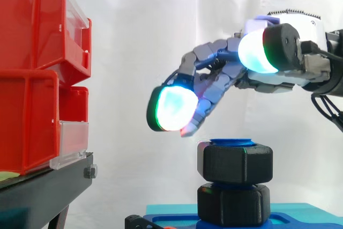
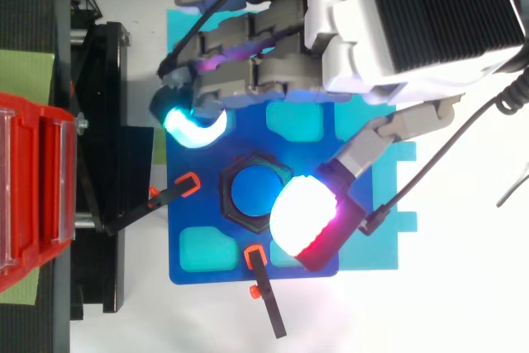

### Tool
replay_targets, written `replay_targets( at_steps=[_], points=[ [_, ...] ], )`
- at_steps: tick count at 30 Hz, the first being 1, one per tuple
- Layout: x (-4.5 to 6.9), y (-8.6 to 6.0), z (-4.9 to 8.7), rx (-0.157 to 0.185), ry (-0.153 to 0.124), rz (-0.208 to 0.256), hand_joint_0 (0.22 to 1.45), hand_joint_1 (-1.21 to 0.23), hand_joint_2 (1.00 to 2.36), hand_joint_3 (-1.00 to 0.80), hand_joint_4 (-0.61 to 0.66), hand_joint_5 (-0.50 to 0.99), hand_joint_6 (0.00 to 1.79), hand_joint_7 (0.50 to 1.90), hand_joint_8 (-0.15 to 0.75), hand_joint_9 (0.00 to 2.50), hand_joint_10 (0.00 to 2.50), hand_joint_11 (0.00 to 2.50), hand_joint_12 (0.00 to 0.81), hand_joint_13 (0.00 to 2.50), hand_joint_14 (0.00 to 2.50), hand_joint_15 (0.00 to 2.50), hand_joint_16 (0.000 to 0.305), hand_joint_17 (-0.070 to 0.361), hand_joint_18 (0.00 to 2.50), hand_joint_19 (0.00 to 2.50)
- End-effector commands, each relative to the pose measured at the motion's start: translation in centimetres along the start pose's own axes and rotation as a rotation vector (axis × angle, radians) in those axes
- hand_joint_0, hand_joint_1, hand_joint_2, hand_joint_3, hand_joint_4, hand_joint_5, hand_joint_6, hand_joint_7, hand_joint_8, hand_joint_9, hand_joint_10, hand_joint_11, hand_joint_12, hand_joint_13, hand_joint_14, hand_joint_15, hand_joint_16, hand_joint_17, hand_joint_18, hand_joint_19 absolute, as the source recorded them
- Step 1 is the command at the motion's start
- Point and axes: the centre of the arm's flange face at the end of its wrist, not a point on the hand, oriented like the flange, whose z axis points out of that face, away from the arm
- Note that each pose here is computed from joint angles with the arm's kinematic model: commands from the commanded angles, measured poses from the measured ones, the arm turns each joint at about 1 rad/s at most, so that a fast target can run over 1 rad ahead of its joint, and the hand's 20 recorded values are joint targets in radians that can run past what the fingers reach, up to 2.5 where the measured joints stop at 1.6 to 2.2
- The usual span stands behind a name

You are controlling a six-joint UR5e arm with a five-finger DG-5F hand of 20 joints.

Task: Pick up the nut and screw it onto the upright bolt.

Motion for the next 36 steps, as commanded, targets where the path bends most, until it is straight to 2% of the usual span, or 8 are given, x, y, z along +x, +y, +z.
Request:
replay_targets(
  at_steps=[1,3,6,8,12,22,33,36],
  points=[
    [0.2,0.7,0.4,-0.009,0.004,0.0,0.5,-0.2,1.0,-0.5,0.24,-0.1,0.5,0.73,0.233,0.83,0.0,0.0,0.235,0.55,0.0,0.0,0.02,0.045,0.16,0.0],
    [0.5,1.6,0.8,-0.016,0.007,-0.003,0.5,-0.19,1.0,-0.5,0.24,-0.1,0.5,0.74,0.233,0.83,0.0,0.0,0.236,0.54,0.0,0.0,0.02,0.046,0.15,0.0],
    [0.7,2.1,1.0,-0.018,0.015,-0.002,0.5,-0.19,1.0,-0.5,0.24,-0.09,0.5,0.79,0.234,0.82,0.0,0.0,0.239,0.54,0.0,0.0,0.021,0.046,0.15,0.0],
    [1.1,2.5,0.9,-0.015,0.041,0.007,0.5,-0.19,1.0,-0.5,0.24,-0.09,0.5,0.79,0.235,0.82,0.0,0.0,0.239,0.54,0.0,0.0,0.021,0.047,0.15,0.0],
    [1.5,2.8,0.8,-0.011,0.069,0.016,0.5,-0.19,1.0,-0.5,0.24,-0.09,0.5,0.8,0.237,0.82,0.0,0.0,0.239,0.54,0.0,0.0,0.021,0.047,0.15,0.0],
    [1.6,2.8,0.7,-0.012,0.072,0.02,0.5,-0.2,1.0,-0.5,0.26,-0.07,0.5,0.84,0.239,0.84,0.0,0.0,0.236,0.54,0.0,0.0,0.021,0.046,0.14,0.0],
    [1.5,2.4,0.5,-0.006,0.071,0.016,0.51,-0.22,1.0,-0.5,0.23,-0.04,0.5,1.1,0.256,0.88,0.0,0.0,0.225,0.57,0.0,0.0,0.018,0.041,0.17,0.0],
    [1.9,1.9,0.0,0.004,0.08,0.019,0.52,-0.22,1.0,-0.5,0.22,-0.04,0.5,1.15,0.26,0.9,0.0,0.0,0.225,0.59,0.0,0.0,0.018,0.04,0.19,0.0]
  ],
)
